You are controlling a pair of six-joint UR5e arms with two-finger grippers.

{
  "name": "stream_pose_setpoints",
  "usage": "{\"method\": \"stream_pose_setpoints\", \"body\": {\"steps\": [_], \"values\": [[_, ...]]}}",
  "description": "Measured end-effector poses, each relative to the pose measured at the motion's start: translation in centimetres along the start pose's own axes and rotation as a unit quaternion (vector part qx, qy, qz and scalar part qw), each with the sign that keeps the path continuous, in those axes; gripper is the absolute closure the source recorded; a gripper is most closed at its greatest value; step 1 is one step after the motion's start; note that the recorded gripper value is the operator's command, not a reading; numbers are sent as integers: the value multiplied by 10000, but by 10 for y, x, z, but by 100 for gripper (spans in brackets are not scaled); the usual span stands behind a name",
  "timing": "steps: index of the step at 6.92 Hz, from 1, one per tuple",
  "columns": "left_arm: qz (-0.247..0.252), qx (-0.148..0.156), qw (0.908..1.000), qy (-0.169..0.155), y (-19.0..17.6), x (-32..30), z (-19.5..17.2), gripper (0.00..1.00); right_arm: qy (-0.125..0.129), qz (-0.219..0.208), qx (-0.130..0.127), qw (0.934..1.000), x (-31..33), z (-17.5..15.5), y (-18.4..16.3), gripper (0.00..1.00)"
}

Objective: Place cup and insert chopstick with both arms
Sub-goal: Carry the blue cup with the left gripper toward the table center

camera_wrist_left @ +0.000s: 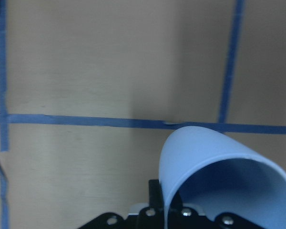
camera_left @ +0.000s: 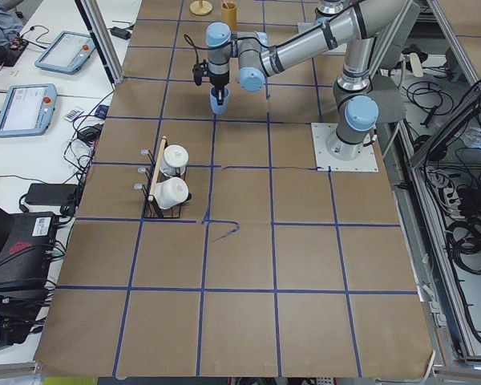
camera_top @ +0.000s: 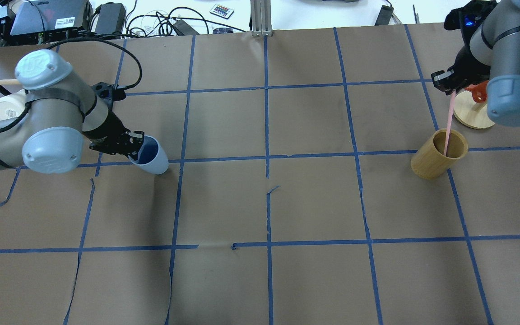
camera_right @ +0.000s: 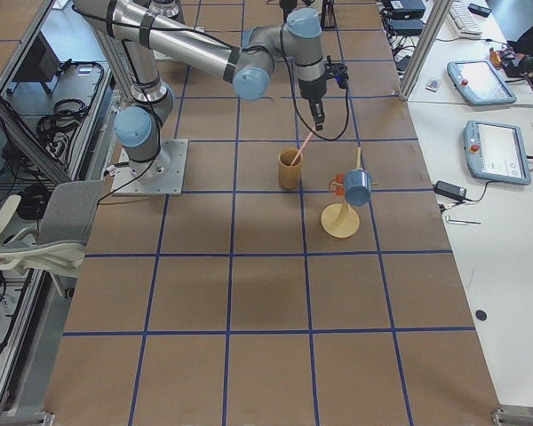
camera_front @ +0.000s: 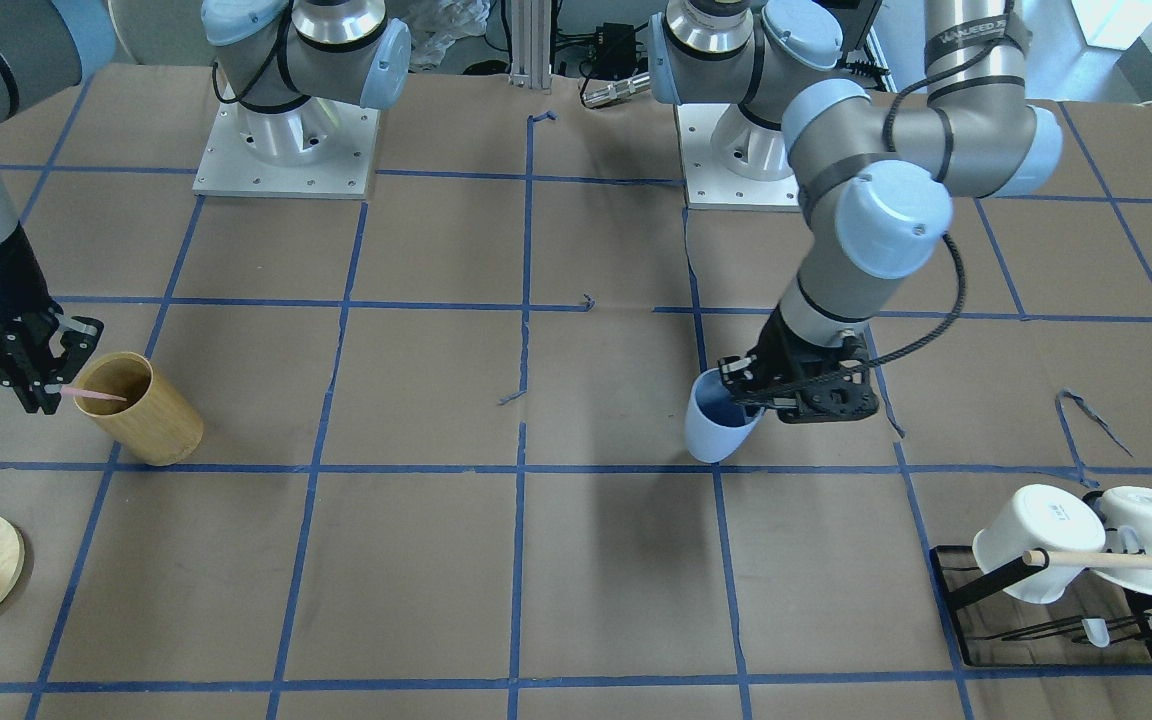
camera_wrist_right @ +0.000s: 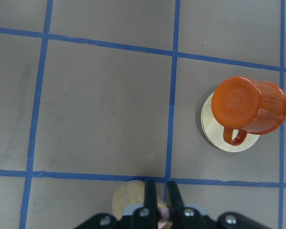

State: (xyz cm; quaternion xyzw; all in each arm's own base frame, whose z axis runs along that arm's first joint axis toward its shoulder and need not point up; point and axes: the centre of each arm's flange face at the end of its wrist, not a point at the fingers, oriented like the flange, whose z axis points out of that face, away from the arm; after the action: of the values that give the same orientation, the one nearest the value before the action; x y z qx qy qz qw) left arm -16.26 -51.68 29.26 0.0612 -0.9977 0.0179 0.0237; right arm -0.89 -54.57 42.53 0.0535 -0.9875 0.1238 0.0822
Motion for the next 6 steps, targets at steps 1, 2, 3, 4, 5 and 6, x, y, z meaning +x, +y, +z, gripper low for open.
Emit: {"method": "stream_pose_setpoints", "body": {"steps": [1,2,3,4,5,6], "values": [[-222,56,9997,40,13,50,-2,100,-26,-3,-16,10000,3,-18,-5,100],[-378,79,9992,70,28,90,1,100,-97,-4,-19,10000,6,-39,-13,100],[-466,58,9989,87,41,116,10,100,-174,-3,11,9998,9,-63,-21,100],[-520,-10,9986,87,51,133,20,100,-233,1,85,9997,12,-87,-29,100],[-533,-72,9985,79,58,145,29,100,-320,16,208,9993,13,-107,-36,100],[-549,-116,9984,67,61,151,37,100,-453,36,332,9984,11,-116,-40,100]]}}
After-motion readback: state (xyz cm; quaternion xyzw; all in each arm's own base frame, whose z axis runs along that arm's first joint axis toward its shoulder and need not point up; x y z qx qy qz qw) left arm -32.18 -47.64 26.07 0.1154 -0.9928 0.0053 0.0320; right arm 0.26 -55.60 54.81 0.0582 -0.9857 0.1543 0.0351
